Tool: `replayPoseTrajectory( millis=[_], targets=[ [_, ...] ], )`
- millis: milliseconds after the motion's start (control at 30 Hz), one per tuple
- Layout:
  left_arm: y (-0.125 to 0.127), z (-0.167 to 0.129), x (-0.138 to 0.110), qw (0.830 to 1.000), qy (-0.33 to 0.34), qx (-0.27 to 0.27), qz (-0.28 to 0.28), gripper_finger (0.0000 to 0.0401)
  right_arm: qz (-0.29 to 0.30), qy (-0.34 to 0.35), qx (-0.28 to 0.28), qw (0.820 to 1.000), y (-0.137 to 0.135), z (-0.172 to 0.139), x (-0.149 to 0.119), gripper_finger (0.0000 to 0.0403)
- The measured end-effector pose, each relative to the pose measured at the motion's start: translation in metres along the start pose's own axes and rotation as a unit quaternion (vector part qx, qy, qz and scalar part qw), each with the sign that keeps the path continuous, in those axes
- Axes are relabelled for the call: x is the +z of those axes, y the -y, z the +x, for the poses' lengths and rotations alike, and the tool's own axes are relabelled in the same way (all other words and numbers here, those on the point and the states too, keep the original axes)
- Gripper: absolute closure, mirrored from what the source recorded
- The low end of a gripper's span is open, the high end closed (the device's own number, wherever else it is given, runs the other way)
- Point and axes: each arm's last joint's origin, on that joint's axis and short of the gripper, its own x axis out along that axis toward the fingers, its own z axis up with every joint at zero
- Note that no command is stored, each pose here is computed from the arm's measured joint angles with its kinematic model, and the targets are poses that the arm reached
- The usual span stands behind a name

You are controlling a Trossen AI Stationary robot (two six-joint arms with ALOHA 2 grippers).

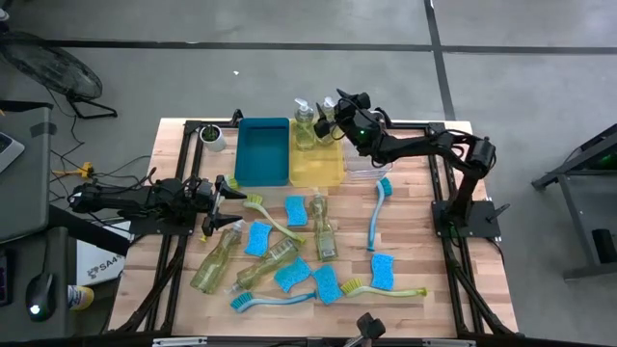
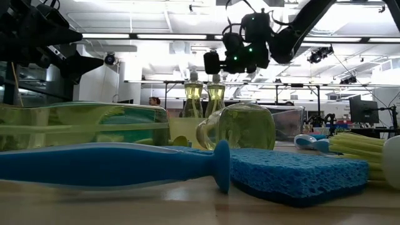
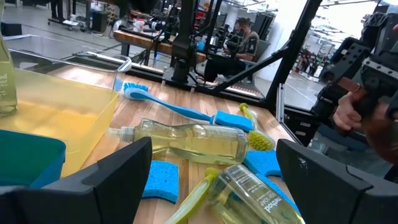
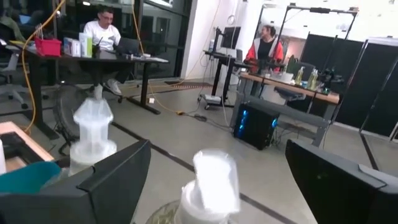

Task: Pick & Place Kitchen Sink Supplies
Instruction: Put the blue toilet brush into the transparent bin

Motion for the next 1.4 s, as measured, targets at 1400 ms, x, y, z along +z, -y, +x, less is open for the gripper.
replayPoseTrajectory(
  millis=[1400],
  targets=[
    [0.0,0.0,0.0,1.0,0.0,0.0,0.0,0.0061,0.039,-0.147,0.059,0.987,-0.073,-0.168,0.07,0.0037]
  ],
)
